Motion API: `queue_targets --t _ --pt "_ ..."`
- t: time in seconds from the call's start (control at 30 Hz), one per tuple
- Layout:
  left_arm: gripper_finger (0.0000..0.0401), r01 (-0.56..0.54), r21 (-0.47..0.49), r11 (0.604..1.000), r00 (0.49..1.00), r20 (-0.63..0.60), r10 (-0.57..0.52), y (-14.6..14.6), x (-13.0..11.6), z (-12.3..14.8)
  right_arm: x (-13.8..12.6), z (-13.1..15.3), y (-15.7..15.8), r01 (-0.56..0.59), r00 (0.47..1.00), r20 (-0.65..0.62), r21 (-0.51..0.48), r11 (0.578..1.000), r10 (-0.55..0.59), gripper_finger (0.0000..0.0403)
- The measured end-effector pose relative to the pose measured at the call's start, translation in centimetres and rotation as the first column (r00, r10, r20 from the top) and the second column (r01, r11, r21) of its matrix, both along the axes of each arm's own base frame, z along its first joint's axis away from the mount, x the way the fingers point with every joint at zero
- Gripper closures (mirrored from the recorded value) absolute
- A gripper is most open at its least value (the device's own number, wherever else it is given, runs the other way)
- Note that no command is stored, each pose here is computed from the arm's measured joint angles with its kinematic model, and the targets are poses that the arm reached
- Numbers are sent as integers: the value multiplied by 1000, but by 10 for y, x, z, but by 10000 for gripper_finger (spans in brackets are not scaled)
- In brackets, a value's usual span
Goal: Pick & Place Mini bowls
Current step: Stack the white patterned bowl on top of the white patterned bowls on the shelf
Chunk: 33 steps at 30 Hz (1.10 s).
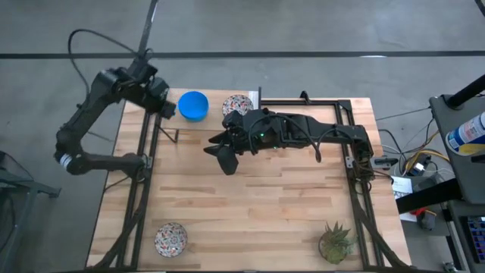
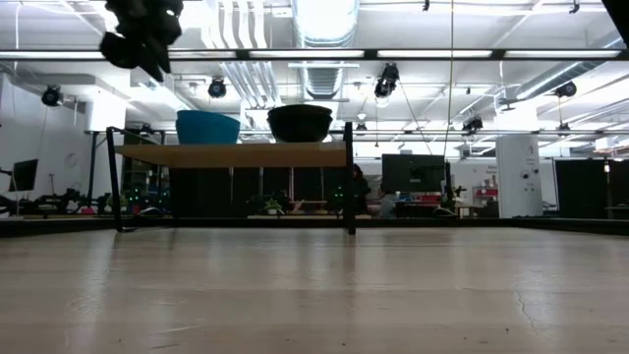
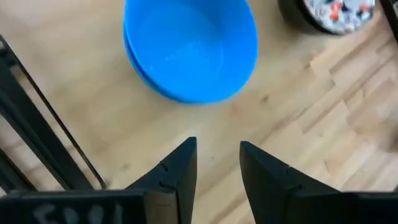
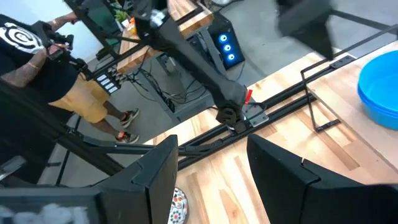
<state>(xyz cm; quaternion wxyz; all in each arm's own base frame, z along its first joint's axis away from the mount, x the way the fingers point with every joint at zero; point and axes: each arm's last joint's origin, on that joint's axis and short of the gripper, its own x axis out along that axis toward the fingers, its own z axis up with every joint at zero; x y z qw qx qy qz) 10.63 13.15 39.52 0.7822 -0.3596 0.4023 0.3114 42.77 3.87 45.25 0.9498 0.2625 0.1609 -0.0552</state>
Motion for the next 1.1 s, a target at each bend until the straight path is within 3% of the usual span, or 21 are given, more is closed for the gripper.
queue_targets --t 0.3,0.5,0.77,1.1 --pt "277 113 -47 993 989 97 -108 -55 -15 -31 0 -1 -1 14 1000 -2 -17 1000 -14 216" --pt "277 254 -120 960 952 209 -225 -83 -21 -53 2 -5 0 17 1000 -17 -19 1000 -17 216" --pt "277 506 -176 845 848 280 -450 -113 -27 -73 5 -13 0 17 999 -42 -21 1000 -17 216" --pt "277 669 -212 713 739 297 -605 -136 -12 -94 8 -25 0 16 997 -78 -24 1000 -17 216"
